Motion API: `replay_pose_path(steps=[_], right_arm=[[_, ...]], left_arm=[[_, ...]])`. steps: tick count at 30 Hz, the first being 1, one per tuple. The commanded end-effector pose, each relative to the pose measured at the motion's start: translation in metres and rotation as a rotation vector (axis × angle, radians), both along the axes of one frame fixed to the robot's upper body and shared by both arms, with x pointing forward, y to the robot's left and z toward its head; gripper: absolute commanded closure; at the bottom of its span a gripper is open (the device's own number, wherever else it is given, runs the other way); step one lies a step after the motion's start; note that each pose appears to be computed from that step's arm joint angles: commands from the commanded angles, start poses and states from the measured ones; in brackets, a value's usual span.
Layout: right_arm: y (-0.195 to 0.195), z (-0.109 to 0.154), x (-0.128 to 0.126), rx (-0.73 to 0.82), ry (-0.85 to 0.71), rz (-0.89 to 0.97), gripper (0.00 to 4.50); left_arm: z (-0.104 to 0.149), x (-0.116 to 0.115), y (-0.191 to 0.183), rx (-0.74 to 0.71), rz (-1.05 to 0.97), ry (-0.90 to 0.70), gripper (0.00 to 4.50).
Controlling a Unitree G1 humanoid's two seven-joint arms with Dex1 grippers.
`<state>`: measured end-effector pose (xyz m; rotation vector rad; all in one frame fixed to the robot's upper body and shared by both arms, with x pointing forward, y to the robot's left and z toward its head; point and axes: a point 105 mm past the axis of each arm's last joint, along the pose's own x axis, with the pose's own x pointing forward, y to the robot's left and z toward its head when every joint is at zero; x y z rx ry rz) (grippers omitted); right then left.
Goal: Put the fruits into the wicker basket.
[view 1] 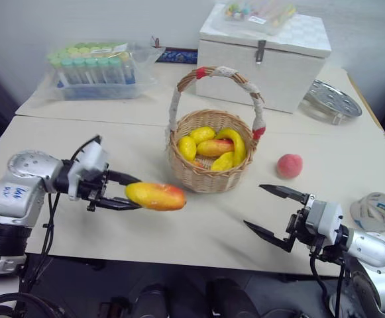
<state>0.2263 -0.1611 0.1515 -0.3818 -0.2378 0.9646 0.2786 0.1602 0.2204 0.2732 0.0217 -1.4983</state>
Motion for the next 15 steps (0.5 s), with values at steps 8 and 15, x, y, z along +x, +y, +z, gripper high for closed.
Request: replay_pose_path(steps=[8, 15], right_arm=[[-0.047, 0.021, 0.008, 0.190, -0.099, -0.393, 0.00], [-0.064, 0.028, 0.004, 0.245, -0.111, -0.529, 0.00]], left_arm=[[0.001, 0.052, -0.064, -0.224, 0.372, 0.000, 2.29], [0.004, 0.046, -0.071, -0.281, 0.338, -0.080, 0.46]])
